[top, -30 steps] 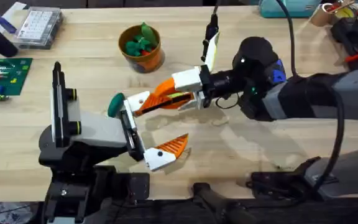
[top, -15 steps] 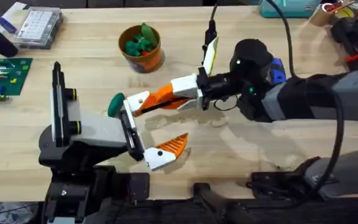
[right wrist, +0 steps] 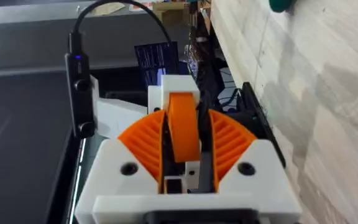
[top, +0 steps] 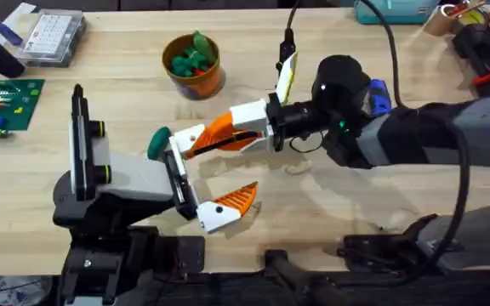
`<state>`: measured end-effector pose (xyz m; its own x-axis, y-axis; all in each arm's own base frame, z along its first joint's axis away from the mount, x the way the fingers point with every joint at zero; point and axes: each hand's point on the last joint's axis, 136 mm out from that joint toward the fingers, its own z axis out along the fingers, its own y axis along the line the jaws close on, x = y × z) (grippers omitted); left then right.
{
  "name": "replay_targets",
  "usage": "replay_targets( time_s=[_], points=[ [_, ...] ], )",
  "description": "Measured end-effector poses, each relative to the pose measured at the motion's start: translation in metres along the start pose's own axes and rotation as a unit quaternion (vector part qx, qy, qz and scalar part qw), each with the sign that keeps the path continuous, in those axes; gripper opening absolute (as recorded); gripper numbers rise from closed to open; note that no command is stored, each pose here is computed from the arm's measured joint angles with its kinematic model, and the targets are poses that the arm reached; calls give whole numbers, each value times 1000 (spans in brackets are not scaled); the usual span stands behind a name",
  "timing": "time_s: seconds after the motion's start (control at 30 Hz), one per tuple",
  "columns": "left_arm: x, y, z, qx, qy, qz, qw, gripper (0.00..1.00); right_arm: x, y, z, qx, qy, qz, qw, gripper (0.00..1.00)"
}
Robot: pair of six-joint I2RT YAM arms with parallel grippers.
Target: Pick up the gripper from the table and insert it into the empty holder that is missing its gripper. Then pick up a screw, insert it into the mounting hole, and use the screwdriver to tighten it. Finally, clean up the table by picking up the vegetable and placing it into the bucket.
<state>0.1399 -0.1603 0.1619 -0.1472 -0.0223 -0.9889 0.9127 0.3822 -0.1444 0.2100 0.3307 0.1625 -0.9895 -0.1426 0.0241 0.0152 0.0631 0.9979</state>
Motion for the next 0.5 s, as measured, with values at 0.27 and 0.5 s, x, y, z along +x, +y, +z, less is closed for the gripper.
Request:
replay_targets(
  time_s=[0.27,0.5],
  points=[
    [0,0,0,0,0,0,1000,990,-1,0,-1,0,-2,-2,1000,625],
    [0,0,0,0,0,0,1000,990,-19,-1,-21,-1,-30,-8,1000,994]
  ],
)
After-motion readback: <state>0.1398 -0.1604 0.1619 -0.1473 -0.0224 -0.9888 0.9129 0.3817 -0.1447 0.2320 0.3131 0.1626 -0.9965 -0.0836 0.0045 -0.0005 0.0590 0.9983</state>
